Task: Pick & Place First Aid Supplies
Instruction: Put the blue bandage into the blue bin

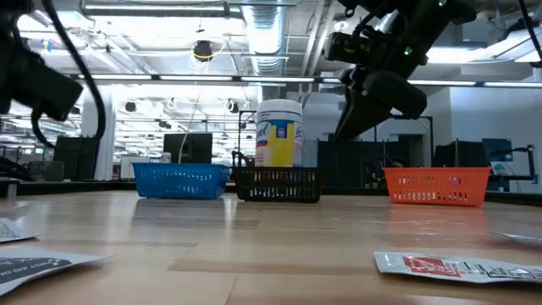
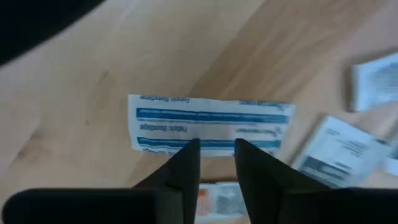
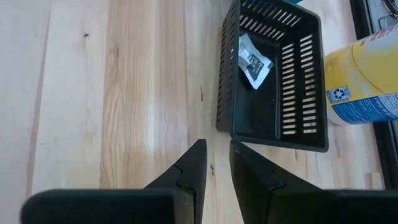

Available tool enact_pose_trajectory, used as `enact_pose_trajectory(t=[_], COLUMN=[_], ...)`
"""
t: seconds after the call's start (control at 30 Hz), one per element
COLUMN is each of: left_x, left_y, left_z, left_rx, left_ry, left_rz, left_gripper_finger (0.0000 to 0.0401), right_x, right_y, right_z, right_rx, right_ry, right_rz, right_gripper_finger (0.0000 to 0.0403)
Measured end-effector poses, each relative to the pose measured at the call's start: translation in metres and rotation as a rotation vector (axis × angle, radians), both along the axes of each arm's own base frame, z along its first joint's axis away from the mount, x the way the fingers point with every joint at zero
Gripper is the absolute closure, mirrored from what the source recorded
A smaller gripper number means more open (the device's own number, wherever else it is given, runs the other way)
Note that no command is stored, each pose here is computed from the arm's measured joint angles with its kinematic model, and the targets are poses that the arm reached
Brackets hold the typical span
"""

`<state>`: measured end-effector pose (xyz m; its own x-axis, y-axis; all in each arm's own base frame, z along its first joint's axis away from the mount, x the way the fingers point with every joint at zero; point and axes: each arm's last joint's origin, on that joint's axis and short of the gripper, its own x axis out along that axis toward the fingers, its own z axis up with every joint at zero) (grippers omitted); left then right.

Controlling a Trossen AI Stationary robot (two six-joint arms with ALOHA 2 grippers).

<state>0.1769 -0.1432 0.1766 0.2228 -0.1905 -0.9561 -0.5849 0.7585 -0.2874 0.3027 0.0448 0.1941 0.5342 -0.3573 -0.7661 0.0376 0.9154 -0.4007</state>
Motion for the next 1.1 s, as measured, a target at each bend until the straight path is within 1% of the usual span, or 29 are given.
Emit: enact_pose_trajectory(t=[0.17,0.3,0.37,0.43,0.63,0.67,0.77,0.87,0.97,1.03,1.1], left_x=[-0.002,-0.005,-0.007,-0.008,-0.007,-0.006,-0.003,0.005,0.014,0.022,0.03], left_y=[0.004,0.009,0.012,0.015,0.021,0.022,0.025,0.026,0.032,0.036,0.045], left_z=[-0.007,-0.014,-0.018,-0.02,-0.024,-0.023,-0.02,-0.013,-0.008,-0.003,0.001], left_rx=[0.041,0.099,0.139,0.193,0.353,0.383,0.487,0.551,0.652,0.735,0.828], left_ry=[-0.002,-0.016,-0.029,-0.057,-0.16,-0.188,-0.268,-0.363,-0.446,-0.53,-0.582], left_rz=[-0.017,-0.002,0.008,0.023,0.07,0.081,0.118,0.164,0.186,0.225,0.271], left_gripper_finger=[0.0269,0.0265,0.0276,0.0295,0.0382,0.039,0.0392,0.0388,0.0391,0.0394,0.0395], right_x=[0.001,0.001,0.001,0.002,0.002,0.002,0.002,0.002,0.002,0.002,0.003], right_y=[0.0,0.0,0.0,0.0,0.0,0.0,0.0,0.0,0.0,0.0,0.0], right_z=[0.0,0.001,0.001,0.001,0.001,0.001,0.001,0.001,0.001,0.001,0.002], right_rx=[0.002,0.003,0.003,0.004,0.004,0.004,0.012,0.039,0.046,0.047,0.05], right_ry=[-0.009,-0.015,-0.016,-0.02,-0.018,-0.018,-0.024,-0.041,-0.046,-0.049,-0.059], right_rz=[0.0,-0.001,-0.001,-0.001,0.0,-0.001,-0.012,-0.049,-0.058,-0.059,-0.06], right_gripper_finger=[0.0339,0.0339,0.0339,0.0339,0.0339,0.0339,0.0339,0.0339,0.0339,0.0339,0.0339])
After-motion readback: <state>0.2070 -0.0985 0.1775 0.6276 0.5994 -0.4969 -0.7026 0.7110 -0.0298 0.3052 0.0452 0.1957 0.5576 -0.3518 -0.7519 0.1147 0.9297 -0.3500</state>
